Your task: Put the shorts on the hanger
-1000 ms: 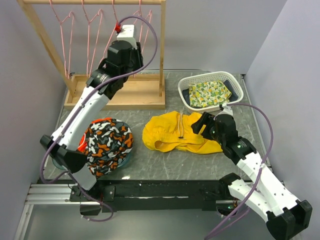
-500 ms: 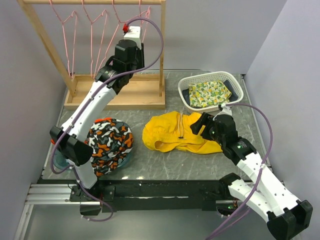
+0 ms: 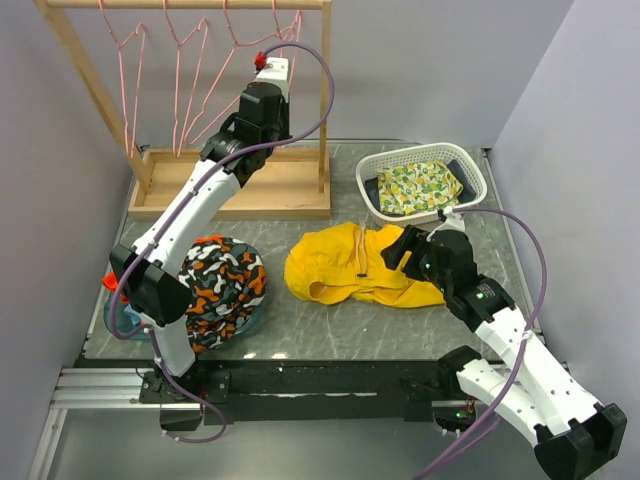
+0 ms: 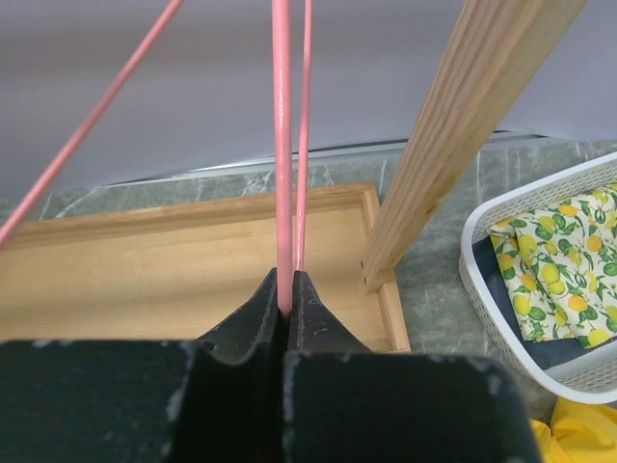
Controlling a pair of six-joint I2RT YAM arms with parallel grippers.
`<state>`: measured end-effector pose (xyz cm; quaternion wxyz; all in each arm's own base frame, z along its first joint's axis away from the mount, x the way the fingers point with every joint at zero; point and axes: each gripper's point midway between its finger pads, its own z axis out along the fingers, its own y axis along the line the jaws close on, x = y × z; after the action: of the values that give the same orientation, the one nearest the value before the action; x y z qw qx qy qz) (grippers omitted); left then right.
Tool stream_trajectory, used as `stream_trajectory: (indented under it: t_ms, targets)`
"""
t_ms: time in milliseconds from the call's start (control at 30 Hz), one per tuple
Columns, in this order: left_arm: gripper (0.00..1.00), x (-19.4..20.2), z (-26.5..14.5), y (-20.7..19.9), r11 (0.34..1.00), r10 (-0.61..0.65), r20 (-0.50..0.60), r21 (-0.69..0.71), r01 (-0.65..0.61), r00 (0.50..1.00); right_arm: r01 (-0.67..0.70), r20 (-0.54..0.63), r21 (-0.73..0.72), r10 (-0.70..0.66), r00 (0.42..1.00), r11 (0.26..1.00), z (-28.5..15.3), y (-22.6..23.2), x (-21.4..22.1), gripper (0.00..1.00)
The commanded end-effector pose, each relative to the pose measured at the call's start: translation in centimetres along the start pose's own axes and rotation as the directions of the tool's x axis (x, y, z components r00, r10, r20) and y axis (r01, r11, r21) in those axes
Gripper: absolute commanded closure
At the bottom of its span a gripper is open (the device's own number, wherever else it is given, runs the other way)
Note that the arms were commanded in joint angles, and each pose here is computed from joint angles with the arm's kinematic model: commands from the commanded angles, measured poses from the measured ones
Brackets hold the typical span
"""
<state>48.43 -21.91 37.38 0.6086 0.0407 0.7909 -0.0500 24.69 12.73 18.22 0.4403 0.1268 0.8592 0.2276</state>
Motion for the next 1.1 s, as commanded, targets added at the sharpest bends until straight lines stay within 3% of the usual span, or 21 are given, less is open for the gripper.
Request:
stream_trajectory:
  t_ms: [0, 233, 467, 633, 900, 1067]
  targets:
    - [0.99, -6.7, -3.8, 1.4, 0.998, -0.053, 0.167, -0.009, 0.056, 0.985, 0.022, 0.027, -0.022, -0.021, 0.999, 1.0, -0.5, 0.6, -0.8, 0.18]
    - [0.99, -8.8, -6.8, 2.3, 0.997, -0.07, 0.214, 0.008, 0.07, 0.974, 0.026, 0.032, -0.033, -0.025, 0.999, 0.999, -0.4, 1.0, -0.9, 0.18]
    - [0.99, -7.1, -8.0, 2.3, 0.997, -0.078, 0.171, 0.037, 0.073, 0.982, 0.028, 0.025, -0.043, -0.027, 0.999, 0.999, 0.0, 1.3, -0.7, 0.18]
    - [0.99, -3.6, -9.0, 1.8, 0.994, -0.086, 0.093, 0.068, 0.08, 0.992, 0.038, 0.052, -0.017, -0.037, 0.998, 0.999, -0.2, 1.0, -1.2, 0.18]
    - [0.99, 2.6, -14.0, 0.8, 0.989, -0.078, 0.01, 0.127, 0.076, 0.997, 0.013, 0.095, 0.045, -0.017, 0.995, 0.999, -1.2, -0.8, -0.8, 0.18]
    - [0.99, 5.5, -19.0, -1.9, 0.969, -0.076, -0.032, 0.233, 0.081, 0.997, -0.025, 0.079, 0.059, 0.02, 0.997, 0.998, -2.2, -1.7, 0.2, 0.2]
